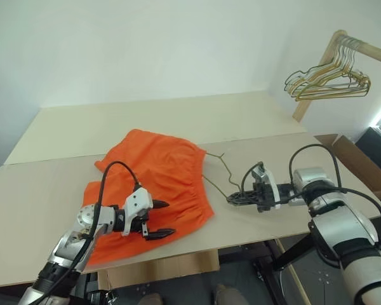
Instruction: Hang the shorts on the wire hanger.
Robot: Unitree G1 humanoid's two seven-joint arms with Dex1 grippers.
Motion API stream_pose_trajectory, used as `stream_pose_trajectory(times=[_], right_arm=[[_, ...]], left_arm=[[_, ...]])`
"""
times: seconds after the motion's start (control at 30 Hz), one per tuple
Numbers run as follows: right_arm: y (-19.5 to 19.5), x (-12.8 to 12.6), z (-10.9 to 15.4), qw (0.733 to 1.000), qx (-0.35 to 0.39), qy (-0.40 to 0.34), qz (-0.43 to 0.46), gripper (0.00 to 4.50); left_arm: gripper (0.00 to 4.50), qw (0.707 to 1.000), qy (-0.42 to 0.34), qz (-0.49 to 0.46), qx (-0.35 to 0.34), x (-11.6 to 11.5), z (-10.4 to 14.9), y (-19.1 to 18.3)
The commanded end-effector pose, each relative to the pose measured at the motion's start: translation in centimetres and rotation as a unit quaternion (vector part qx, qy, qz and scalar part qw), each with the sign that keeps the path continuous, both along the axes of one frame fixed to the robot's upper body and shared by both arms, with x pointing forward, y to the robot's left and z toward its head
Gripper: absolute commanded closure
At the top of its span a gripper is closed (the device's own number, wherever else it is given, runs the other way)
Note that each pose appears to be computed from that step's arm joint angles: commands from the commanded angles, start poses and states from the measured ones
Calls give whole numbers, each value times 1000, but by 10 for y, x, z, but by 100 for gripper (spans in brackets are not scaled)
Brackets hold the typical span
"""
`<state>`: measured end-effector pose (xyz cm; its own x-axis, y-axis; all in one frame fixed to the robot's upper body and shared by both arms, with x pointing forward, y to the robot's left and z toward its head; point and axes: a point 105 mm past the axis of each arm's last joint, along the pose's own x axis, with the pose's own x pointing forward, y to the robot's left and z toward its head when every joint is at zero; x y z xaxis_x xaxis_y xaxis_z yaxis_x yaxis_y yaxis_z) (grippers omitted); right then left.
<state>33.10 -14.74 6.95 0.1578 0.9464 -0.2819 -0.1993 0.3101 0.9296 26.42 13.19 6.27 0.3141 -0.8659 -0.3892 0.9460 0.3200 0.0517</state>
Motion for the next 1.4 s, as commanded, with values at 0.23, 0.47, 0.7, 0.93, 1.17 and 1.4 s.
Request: stream_pose_trajectory(times=[0.23, 0.47, 0.7, 0.93, 1.17, 1.4], right_arm=[[4, 25, 10, 990, 1, -126, -59, 450], [5, 27, 8, 940, -105, -323, -26, 450], [1, 25, 13, 860, -194, -469, 43, 450], [0, 30, 24, 817, -237, -517, 96, 450], [4, 27, 29, 794, -252, -535, 141, 450], [12, 28, 35, 779, -263, -552, 139, 450]], left_arm=[[3, 999, -40, 0, -15, 11, 18, -4], [3, 994, -79, -22, -76, 29, 62, -20], [3, 971, -184, -57, -140, 68, 172, -20], [3, 966, -224, -128, -17, 105, 214, -6], [3, 958, -189, -160, 149, 127, 201, 2], [3, 940, -178, -164, 239, 138, 177, -7]])
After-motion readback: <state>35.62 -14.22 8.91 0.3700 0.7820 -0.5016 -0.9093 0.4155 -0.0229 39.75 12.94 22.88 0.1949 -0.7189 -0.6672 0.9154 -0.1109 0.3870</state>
